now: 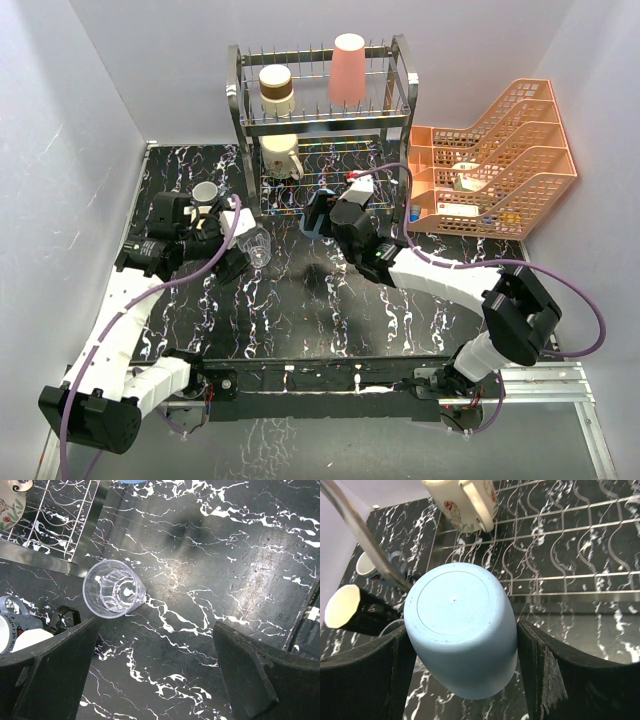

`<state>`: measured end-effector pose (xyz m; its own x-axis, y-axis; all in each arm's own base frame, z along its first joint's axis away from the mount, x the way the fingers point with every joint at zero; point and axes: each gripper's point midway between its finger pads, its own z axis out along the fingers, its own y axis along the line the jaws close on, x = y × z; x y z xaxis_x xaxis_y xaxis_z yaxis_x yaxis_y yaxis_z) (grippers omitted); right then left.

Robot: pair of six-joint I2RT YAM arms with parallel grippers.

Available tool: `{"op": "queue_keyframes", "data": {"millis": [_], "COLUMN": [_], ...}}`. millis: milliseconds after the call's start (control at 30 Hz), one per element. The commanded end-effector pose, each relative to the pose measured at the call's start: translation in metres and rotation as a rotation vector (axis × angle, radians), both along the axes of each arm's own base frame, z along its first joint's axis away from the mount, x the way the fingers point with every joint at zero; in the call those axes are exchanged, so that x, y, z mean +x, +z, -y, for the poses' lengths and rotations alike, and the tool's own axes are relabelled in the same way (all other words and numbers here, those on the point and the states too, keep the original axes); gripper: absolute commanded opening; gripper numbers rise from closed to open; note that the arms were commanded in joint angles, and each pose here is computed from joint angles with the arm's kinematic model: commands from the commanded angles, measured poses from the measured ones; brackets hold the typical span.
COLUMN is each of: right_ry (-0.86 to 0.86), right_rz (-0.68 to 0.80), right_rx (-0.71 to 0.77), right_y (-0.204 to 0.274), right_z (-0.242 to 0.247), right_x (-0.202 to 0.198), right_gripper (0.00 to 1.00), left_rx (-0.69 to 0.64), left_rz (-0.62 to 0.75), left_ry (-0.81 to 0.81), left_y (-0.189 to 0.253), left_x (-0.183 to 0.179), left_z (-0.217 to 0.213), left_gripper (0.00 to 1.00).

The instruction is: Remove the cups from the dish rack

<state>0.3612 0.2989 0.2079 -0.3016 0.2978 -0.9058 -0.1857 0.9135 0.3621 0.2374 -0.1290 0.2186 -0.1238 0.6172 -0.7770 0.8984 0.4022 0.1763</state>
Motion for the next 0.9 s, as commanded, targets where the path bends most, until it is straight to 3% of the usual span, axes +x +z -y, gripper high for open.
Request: {"op": "queue_keyframes", "data": {"millis": [0,167,300,467,733,867], "right_ry": [0.013,0.022,0.065,0.121,0.242,0.305], "right_rz": [-0.084,-0.185,-0.265,-0.338,-0.485,-0.567], "right_rx": [0.191,0.255,0.363,0.506,0.774,0.878], "right_y": [0.027,0.028,0.037,0.05,0.063,0.066], "right_z": [-0.017,-0.025,-0.042,-0.059,-0.071,-0.081], "right_x": [-0.013,-0.022,-0.03,-0.039,-0.051,-0.064], "right_gripper": [0.13,0.08,0.08,0.08,0.08,0.08], "left_rx": [0.009,0.003,0.003,-0.035,-0.085,-0.089], "left_rz": [0.093,0.136,0.255,0.421,0.524,0.585], "left_ry": [-0.058,-0.132,-0.195,-0.256,-0.291,-0.318], "left_y": [0.0,-0.005,-0.003,0.007,0.02,0.027], "left_x": [0.001,-0.007,-0.005,-0.002,0.004,0.01], "left_z": [0.001,0.006,0.01,0.02,0.036,0.049], "left_gripper": [0.97,0.97,0.96,0.9,0.84,0.76]}}
